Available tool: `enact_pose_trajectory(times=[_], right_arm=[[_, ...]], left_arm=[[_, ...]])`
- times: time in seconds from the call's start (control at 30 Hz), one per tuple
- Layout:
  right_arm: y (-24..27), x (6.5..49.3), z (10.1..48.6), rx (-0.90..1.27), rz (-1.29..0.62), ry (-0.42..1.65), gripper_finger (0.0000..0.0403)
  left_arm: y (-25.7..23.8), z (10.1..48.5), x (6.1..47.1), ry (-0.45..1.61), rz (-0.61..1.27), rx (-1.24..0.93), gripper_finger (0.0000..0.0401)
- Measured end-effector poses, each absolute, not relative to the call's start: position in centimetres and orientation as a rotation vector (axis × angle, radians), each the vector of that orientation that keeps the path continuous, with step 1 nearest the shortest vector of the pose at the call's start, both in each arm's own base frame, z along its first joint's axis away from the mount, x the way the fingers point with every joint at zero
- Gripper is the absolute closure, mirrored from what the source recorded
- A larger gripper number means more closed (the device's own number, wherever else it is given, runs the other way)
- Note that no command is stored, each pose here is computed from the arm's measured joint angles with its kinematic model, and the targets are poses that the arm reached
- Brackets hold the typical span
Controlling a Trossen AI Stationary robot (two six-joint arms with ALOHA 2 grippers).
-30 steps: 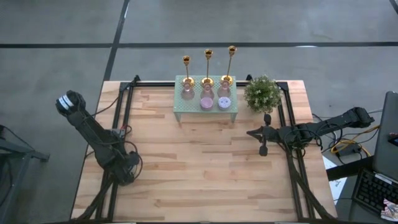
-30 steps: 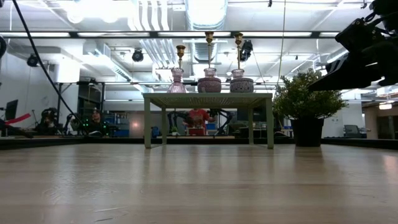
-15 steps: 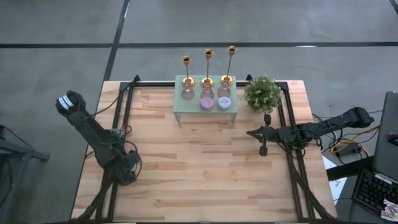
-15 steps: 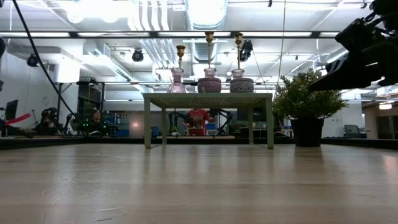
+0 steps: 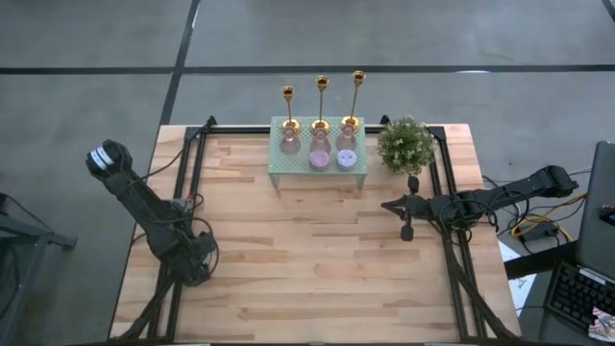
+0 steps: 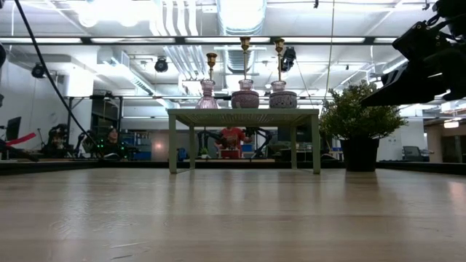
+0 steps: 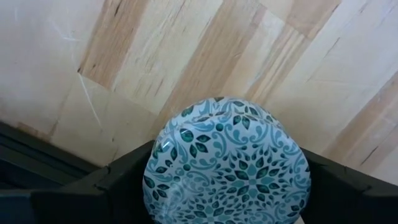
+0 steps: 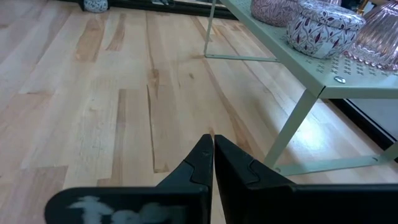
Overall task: Pick & Place candle stick holders
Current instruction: Put the green patterned scented candle on the shelf
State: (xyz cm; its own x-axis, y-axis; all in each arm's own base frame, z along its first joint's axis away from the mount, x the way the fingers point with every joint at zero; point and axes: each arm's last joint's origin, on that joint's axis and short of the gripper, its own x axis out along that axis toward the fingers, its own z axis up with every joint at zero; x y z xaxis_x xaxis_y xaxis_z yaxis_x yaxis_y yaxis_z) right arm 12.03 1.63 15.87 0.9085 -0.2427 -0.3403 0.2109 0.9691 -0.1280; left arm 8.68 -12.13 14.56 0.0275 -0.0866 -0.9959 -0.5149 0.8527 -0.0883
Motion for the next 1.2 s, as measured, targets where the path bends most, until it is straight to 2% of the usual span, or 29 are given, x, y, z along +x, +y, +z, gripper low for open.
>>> enact_pose_trajectory(times=[0.1, 0.3, 0.6, 0.83, 1.03, 1.2], right_arm=[[1.6, 12.0, 15.9, -0.087, -0.234, 0.362, 0.0394], [1.6, 12.0, 15.9, -0.089, -0.234, 0.362, 0.0394], [1.6, 12.0, 15.9, -0.089, -0.234, 0.362, 0.0394], [1.6, 12.0, 15.9, -0.087, -0.234, 0.362, 0.0394], [1.6, 12.0, 15.9, -0.087, -0.234, 0.362, 0.0394], [1.6, 12.0, 15.9, -0.087, -0.235, 0.362, 0.0394]], left_arm=[[-12.1, 14.6, 8.8, 1.519, 0.359, -0.502, 0.0074], [-11.7, 14.6, 9.3, 1.516, 0.376, -0.52, 0.01], [-11.0, 14.6, 10.1, 1.514, 0.363, -0.513, 0.0081], [-10.6, 16.0, 12.1, 1.452, 0.315, -0.515, 0.0096], [-9.0, 17.0, 14.1, 1.378, 0.351, -0.541, 0.0083], [-7.1, 17.8, 15.8, 1.33, 0.383, -0.584, 0.009]])
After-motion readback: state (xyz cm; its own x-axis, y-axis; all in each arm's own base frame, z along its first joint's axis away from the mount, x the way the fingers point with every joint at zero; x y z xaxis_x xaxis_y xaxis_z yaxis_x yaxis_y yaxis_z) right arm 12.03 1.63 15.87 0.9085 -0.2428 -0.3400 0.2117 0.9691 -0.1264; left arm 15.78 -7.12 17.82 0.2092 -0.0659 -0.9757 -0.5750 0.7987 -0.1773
